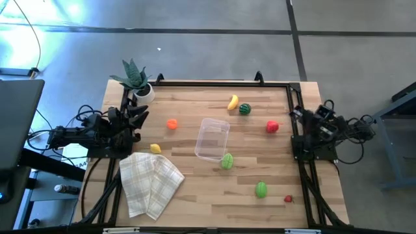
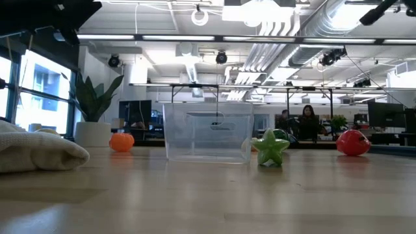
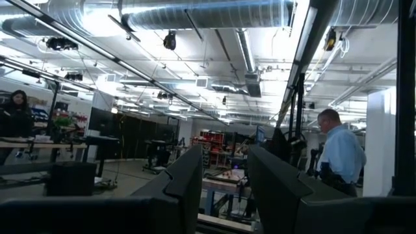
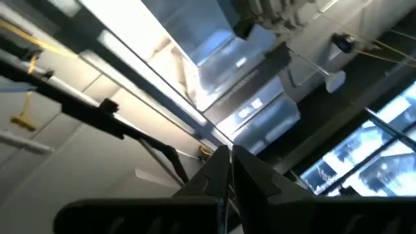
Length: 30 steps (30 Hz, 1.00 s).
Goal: Pick and placing Produce into tupperware
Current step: Put the apple into the transparent bin
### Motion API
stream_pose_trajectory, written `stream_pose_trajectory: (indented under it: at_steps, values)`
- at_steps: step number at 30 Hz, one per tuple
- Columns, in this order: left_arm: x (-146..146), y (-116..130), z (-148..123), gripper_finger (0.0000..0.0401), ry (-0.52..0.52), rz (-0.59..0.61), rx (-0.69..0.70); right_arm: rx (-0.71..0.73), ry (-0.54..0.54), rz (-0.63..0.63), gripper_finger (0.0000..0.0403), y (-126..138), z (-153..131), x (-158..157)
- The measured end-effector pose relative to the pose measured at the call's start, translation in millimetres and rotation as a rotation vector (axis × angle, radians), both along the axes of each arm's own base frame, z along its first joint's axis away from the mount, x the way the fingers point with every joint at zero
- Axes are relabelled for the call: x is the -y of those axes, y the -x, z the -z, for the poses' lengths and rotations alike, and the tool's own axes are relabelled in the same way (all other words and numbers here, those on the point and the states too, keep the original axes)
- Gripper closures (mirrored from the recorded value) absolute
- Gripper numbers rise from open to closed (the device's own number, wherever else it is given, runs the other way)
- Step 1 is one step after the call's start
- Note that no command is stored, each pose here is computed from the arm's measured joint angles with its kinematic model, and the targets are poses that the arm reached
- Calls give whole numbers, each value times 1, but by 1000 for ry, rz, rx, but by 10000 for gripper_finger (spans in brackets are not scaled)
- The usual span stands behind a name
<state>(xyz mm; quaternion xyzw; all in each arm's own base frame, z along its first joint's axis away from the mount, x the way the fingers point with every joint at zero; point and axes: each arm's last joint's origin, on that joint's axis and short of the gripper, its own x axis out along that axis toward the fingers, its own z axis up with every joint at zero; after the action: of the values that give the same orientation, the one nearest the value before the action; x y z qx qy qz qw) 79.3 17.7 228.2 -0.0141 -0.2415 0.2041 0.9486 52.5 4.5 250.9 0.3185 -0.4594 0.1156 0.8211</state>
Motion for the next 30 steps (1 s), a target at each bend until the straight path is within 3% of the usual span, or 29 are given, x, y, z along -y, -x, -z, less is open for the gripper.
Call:
stream_pose_trajectory:
  at_steps: [6, 11, 21, 26, 30]
  values:
    - [0, -1, 2, 288, 3, 1, -26, -41, 115, 58, 371, 10, -38, 0]
    - [0, -2, 5, 288, 5, 3, -56, -295, 226, 121, 338, 25, -82, 4]
    - [0, -4, 7, 288, 7, 5, -87, -689, 81, 332, 327, 68, -140, 22]
    - [0, -4, 8, 288, 8, 5, -93, -883, 26, 455, 327, 78, -157, 28]
    - [0, -4, 8, 288, 8, 5, -94, -1030, -60, 481, 327, 81, -163, 30]
